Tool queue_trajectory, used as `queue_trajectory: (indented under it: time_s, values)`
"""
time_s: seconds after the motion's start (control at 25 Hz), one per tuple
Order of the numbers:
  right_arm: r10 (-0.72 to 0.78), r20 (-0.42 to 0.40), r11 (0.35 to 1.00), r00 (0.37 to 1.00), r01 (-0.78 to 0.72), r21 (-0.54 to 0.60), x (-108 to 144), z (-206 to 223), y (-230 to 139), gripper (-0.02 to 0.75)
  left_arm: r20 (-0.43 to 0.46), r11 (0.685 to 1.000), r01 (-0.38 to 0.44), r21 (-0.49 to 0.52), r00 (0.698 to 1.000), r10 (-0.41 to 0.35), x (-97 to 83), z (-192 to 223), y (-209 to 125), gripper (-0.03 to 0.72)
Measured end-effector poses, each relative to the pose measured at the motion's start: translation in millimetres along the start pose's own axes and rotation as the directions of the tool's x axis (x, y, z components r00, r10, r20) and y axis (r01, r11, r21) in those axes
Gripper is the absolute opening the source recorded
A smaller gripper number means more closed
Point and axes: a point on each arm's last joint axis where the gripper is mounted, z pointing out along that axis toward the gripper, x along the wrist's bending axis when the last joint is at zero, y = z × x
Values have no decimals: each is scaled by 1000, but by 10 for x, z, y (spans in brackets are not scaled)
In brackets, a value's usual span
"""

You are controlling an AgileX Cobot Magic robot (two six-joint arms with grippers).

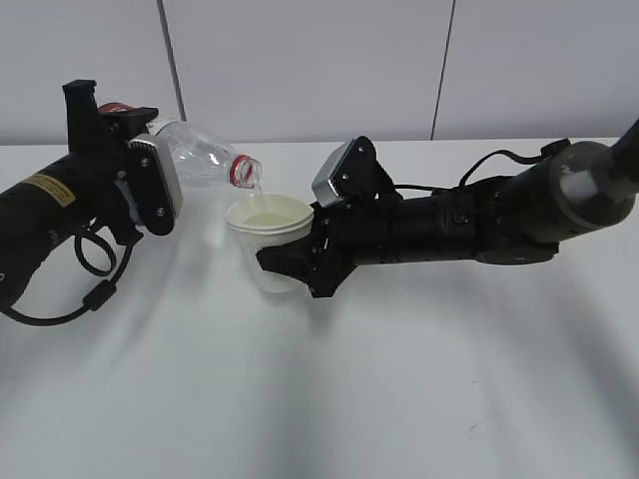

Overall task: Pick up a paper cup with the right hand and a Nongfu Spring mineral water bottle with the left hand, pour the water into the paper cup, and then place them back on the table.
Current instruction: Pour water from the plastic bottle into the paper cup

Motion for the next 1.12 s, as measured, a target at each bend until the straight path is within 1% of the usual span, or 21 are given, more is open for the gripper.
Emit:
queue_trajectory:
  time_s: [0.24, 0.44, 0.56, 0.68, 0.8, 0.84, 0.92, 0.96, 1.08, 1.12]
  values:
    - [-5, 1, 1000, 1000, 5, 2, 0, 0, -2, 475, -1, 996, 86, 5, 996, -86, 1, 0, -5, 386]
    - [-1, 9, 1000, 1000, 1, -2, -8, 0, 2, 475, 0, 986, 164, 8, 986, -164, -2, 0, -7, 386]
    - [0, 18, 1000, 1000, 0, -8, -16, 0, 8, 475, -1, 969, 249, 9, 969, -249, -1, 0, -8, 386]
    - [2, 25, 1000, 1000, -2, -13, -22, 0, 12, 475, -8, 931, 363, 19, 932, -363, 0, 0, -18, 386]
    - [7, 33, 1000, 999, -6, -18, -30, 0, 17, 475, -31, 872, 488, 45, 873, -487, 4, -2, -50, 386]
    - [14, 38, 1000, 999, -13, -22, -35, 0, 20, 475, -42, 843, 536, 53, 844, -534, 5, -3, -61, 386]
    - [24, 48, 999, 999, -23, -29, -44, -1, 26, 475, -68, 769, 636, 67, 772, -632, 8, -5, -86, 386]
    - [26, 50, 999, 998, -25, -31, -46, -1, 28, 475, -73, 739, 670, 67, 742, -666, 8, -6, -90, 386]
    - [27, 55, 999, 998, -25, -33, -50, -1, 29, 475, -86, 632, 772, 62, 635, -768, 5, -7, -96, 386]
    - [29, 56, 999, 998, -27, -34, -52, -1, 30, 475, -86, 591, 804, 61, 594, -800, 1, -7, -97, 386]
